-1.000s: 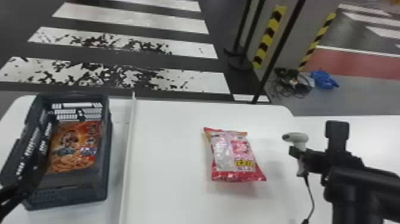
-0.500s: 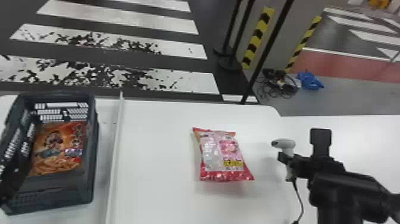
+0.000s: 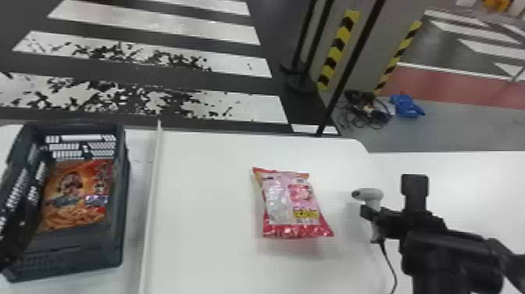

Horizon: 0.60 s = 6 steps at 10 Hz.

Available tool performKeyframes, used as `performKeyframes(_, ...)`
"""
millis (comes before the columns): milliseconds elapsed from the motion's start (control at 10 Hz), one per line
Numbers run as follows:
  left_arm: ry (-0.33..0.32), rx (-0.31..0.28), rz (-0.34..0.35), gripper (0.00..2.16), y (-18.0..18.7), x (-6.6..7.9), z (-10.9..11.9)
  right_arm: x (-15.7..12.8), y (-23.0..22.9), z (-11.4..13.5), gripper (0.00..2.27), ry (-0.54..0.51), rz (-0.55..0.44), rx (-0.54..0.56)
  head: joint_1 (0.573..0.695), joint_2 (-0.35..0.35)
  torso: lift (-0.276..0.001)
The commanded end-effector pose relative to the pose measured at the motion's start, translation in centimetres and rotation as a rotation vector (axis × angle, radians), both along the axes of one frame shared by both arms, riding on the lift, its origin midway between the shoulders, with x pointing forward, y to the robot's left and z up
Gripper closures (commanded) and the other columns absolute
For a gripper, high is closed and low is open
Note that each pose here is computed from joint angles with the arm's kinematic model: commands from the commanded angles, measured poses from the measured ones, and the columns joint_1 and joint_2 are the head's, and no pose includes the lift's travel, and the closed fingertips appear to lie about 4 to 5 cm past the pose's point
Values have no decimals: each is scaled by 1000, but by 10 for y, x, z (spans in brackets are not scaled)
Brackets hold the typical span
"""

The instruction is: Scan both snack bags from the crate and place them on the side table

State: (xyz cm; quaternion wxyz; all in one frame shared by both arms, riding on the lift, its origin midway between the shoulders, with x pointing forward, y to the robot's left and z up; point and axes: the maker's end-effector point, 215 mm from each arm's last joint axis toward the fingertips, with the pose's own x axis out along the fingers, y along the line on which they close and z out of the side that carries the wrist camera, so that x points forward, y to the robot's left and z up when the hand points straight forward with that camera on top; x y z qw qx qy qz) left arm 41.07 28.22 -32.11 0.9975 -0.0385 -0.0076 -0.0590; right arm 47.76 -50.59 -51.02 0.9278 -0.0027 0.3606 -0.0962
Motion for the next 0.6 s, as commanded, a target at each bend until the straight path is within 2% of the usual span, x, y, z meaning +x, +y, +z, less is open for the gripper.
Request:
performKeyframes(0, 0, 0, 0, 46, 0, 0, 0, 0, 1, -4, 2240, 7, 4, -2, 695, -276, -98)
performKeyframes(500, 4, -1, 2, 46, 1, -1, -2, -2, 1, -13, 2145, 16, 6, -10, 695, -275, -98)
